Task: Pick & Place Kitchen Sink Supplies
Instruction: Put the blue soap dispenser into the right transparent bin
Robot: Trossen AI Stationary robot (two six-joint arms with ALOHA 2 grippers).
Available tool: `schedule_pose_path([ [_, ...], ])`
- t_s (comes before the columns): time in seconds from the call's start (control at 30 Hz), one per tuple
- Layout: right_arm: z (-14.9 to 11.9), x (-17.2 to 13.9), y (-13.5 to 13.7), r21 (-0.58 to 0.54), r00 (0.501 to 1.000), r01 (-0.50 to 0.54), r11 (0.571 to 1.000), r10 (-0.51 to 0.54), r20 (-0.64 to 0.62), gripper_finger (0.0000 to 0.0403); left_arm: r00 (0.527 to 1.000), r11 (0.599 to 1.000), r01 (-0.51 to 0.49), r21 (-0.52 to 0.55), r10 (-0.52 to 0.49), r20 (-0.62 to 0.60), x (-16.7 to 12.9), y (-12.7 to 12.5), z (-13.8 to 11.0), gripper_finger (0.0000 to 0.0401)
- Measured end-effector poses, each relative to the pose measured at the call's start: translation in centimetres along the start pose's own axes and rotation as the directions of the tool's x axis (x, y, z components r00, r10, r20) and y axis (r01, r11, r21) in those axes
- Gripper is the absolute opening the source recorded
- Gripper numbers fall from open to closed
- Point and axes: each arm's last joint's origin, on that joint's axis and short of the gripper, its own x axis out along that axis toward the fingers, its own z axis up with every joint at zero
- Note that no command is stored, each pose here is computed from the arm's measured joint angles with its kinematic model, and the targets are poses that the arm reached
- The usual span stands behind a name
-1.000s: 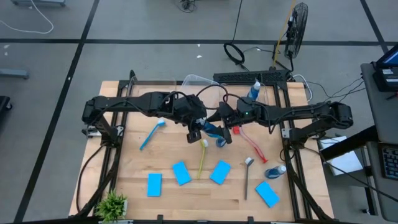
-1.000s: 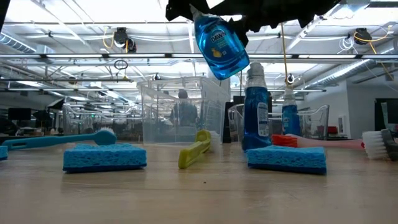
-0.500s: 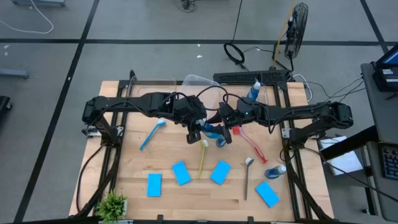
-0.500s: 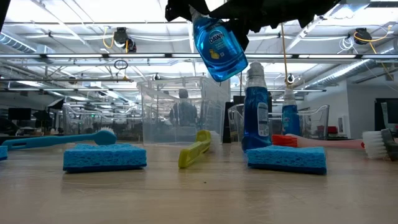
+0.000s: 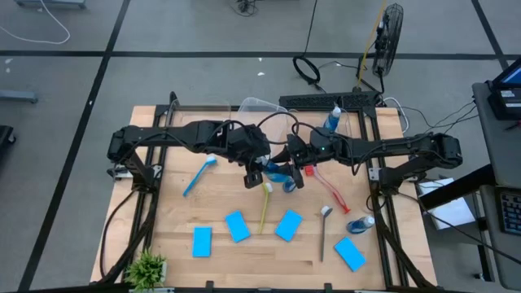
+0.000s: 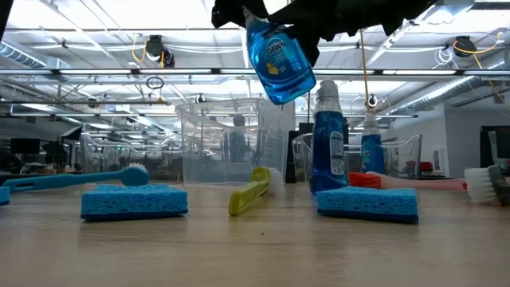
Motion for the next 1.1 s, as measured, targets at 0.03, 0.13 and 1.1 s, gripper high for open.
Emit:
schedule_pose_path([
  [0.03, 0.0, 0.0, 0.0, 0.000, 1.000, 0.002, 1.000, -0.002, 0.001, 0.0129, 1.000, 1.000, -0.011, 0.001, 0.011, 0.003, 0.0, 0.0, 0.0, 0.0185],
  [0.13, -0.1, 0.0, -0.1, 0.005, 0.999, 0.033, 0.999, -0.033, -0.001, 0.0127, 0.999, 0.999, -0.044, 0.001, 0.044, 0.025, -0.2, 0.1, 0.2, 0.0219],
  [1.1, -0.1, -0.6, 0.5, -0.093, 0.996, -0.079, 0.992, 0.074, -0.052, 0.0050, 0.971, 0.982, -0.165, -0.088, 0.146, -0.191, -2.8, -0.1, -2.6, 0.0146],
])
